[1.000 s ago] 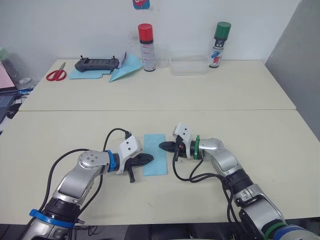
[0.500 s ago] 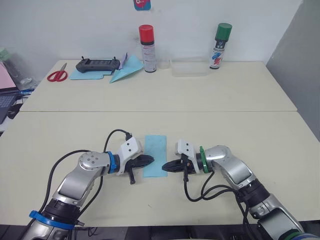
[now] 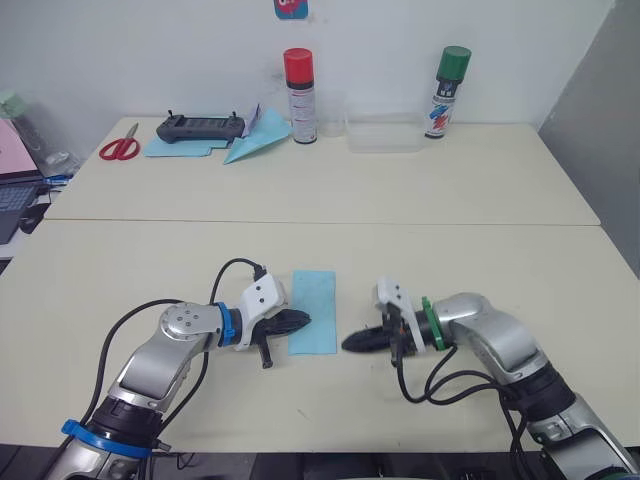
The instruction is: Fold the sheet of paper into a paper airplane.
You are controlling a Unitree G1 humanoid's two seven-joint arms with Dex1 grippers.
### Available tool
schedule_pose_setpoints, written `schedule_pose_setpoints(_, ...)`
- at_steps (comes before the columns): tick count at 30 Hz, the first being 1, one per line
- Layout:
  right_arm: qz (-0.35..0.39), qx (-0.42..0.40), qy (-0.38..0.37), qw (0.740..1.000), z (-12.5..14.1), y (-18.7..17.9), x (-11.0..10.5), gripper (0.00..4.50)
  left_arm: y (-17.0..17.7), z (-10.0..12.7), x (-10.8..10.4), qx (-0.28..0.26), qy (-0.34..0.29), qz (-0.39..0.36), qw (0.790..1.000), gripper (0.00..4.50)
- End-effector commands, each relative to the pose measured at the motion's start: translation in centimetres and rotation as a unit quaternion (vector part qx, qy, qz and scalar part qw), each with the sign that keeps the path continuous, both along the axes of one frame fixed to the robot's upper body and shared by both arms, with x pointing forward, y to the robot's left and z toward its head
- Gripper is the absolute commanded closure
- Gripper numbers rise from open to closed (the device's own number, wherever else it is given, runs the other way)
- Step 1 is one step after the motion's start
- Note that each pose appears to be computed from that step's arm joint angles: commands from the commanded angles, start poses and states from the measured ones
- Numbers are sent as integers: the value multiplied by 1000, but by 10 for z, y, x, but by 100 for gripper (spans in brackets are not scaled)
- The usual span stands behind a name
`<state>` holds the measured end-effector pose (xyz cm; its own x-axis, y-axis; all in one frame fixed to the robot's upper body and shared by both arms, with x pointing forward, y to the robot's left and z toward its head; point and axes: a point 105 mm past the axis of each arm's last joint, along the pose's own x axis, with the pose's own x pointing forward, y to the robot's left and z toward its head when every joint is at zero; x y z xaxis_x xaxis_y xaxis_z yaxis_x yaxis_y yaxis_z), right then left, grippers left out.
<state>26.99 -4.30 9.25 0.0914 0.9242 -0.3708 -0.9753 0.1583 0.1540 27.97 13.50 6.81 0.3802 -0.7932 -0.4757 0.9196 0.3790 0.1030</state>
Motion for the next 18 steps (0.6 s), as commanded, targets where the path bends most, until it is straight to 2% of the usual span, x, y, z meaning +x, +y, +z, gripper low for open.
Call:
schedule_pose_setpoints(1,-42,8,-46,998,4,13,12,447,0,-20,-6,15,39,0,999,450)
schedule_pose_setpoints(5,-71,-38,-78,994,-20,18,24,447,1,-13,2,6,31,4,999,450)
schedule_pose_setpoints(9,-72,-74,-86,991,-37,16,27,447,10,10,11,-34,33,34,998,450)
schedule_pose_setpoints(13,-70,-84,-87,990,-43,15,27,447,30,34,18,-84,41,85,992,450)
schedule_pose_setpoints(18,-74,-79,-92,990,-40,15,31,447,46,39,19,-105,43,119,986,450)
